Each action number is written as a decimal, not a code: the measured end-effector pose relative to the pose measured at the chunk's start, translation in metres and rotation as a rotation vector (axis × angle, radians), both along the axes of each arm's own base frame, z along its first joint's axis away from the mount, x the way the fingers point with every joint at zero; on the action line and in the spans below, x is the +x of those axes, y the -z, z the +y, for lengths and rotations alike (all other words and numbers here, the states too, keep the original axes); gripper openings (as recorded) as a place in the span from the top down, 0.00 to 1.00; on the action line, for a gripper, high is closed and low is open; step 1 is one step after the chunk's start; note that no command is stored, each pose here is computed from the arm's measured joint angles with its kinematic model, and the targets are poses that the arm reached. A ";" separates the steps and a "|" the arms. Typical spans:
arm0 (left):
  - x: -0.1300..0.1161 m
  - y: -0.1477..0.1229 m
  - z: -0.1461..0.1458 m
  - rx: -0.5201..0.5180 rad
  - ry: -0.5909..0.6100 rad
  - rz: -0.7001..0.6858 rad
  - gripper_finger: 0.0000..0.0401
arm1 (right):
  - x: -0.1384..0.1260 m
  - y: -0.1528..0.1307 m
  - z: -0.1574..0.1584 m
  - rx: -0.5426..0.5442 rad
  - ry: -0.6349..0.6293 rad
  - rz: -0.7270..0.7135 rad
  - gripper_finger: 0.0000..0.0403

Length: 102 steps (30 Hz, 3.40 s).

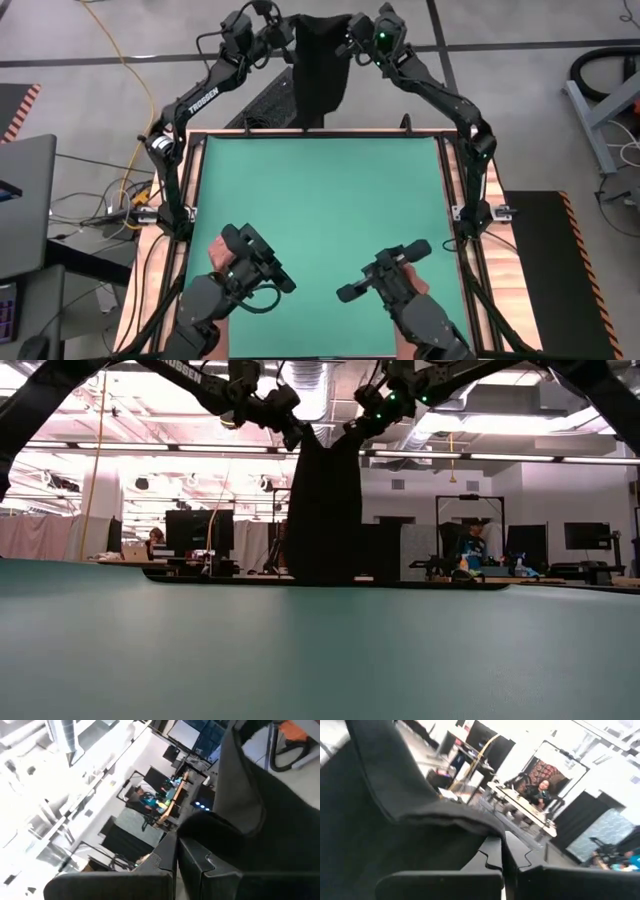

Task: Roll towel
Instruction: Roll the black towel

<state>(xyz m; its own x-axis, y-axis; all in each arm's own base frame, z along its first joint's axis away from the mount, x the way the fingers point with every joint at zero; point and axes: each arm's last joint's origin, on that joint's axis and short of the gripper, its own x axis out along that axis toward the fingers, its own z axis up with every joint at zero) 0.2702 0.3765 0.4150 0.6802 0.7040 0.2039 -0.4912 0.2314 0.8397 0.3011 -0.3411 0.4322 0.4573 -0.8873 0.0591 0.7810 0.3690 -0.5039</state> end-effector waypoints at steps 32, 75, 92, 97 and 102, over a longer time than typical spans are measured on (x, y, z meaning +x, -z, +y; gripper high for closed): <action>-0.006 0.128 -0.073 -0.857 0.143 0.416 1.00 | 0.060 0.075 0.106 0.623 -0.233 0.519 0.98; -0.083 0.223 -0.399 -0.975 0.533 0.053 1.00 | 0.048 0.214 0.411 0.669 -0.507 0.440 0.98; -0.076 0.276 -0.464 -1.060 0.460 0.069 1.00 | 0.034 0.234 0.459 0.728 -0.572 0.322 0.98; -0.076 0.286 -0.474 -1.098 0.459 0.065 1.00 | 0.022 0.248 0.471 0.782 -0.572 0.277 0.98; -0.076 0.291 -0.482 -1.131 0.479 0.048 1.00 | 0.016 0.257 0.475 0.817 -0.575 0.243 0.98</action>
